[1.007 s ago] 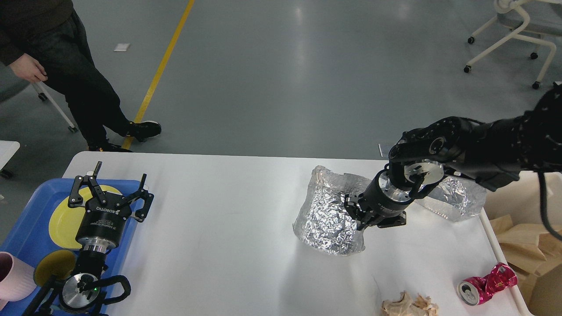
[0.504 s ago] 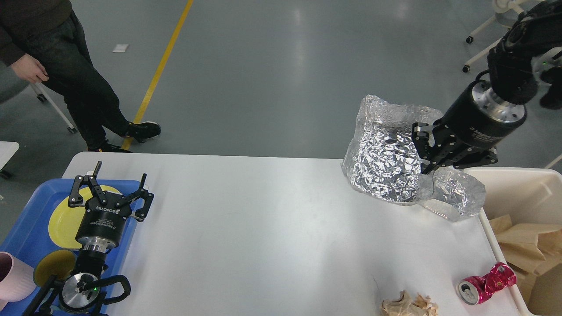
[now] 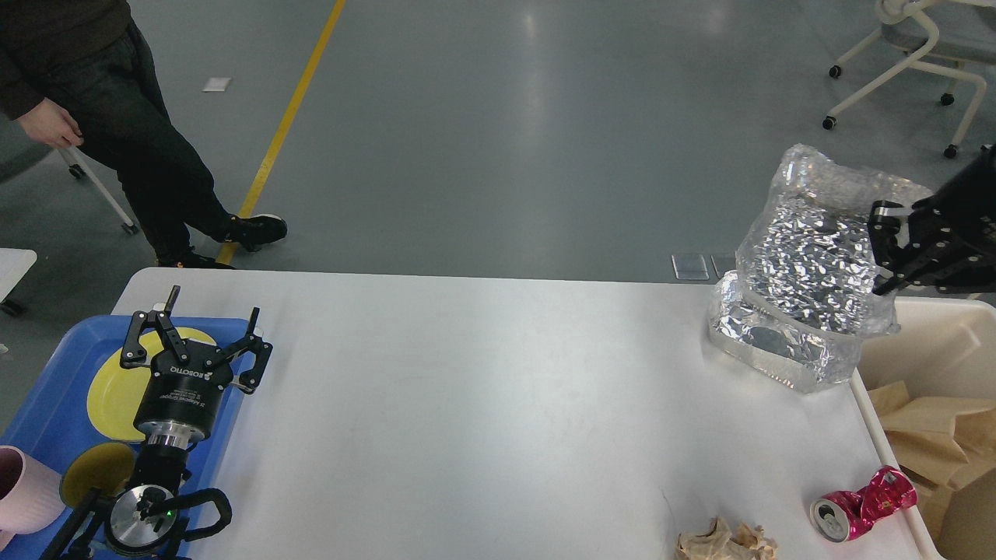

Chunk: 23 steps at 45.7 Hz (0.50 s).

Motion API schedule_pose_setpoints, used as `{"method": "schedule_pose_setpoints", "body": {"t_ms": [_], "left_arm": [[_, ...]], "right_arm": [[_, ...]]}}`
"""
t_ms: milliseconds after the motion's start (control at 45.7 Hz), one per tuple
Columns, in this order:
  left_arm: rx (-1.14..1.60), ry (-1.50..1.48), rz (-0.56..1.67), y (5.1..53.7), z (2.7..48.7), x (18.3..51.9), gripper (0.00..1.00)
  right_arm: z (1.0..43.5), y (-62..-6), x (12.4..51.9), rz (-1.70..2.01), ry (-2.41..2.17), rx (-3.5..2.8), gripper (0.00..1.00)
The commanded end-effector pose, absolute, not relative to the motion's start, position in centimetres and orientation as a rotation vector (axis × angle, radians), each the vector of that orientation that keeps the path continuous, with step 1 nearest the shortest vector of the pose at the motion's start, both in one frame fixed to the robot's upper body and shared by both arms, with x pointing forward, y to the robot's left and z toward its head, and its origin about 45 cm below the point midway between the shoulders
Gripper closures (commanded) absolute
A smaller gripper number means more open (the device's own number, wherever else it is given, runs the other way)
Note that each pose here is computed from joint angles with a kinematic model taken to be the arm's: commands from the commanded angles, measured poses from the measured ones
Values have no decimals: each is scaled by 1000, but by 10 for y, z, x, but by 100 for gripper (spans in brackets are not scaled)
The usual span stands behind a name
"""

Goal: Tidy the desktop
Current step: 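Lift the foil packet and carry it toward the white bin, then release the foil packet into the bin and withdraw the right gripper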

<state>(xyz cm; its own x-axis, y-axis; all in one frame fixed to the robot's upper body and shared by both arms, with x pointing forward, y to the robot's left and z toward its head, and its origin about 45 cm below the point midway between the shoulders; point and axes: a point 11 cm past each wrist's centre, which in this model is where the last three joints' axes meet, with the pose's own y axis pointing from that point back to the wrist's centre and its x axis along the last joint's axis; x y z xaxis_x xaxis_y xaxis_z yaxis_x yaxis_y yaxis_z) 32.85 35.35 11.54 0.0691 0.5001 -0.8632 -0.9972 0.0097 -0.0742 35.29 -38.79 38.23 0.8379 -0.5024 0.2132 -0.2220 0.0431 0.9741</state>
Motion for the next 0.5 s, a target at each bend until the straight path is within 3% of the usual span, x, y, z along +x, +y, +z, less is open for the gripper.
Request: {"method": "schedule_pose_setpoints", "body": {"t_ms": [0, 131, 350, 482], "left_arm": [[-858, 761, 1365, 353, 116, 329, 4], [-858, 761, 1365, 353, 116, 329, 4], [-858, 761, 1365, 353, 115, 328, 4], [-858, 761, 1365, 353, 116, 329, 4]], "right_arm": [[367, -457, 351, -302, -741, 1504, 100], [340, -527, 344, -325, -907, 1398, 100], [226, -598, 300, -316, -1021, 1136, 100], [180, -616, 283, -271, -1057, 1047, 100]]}}
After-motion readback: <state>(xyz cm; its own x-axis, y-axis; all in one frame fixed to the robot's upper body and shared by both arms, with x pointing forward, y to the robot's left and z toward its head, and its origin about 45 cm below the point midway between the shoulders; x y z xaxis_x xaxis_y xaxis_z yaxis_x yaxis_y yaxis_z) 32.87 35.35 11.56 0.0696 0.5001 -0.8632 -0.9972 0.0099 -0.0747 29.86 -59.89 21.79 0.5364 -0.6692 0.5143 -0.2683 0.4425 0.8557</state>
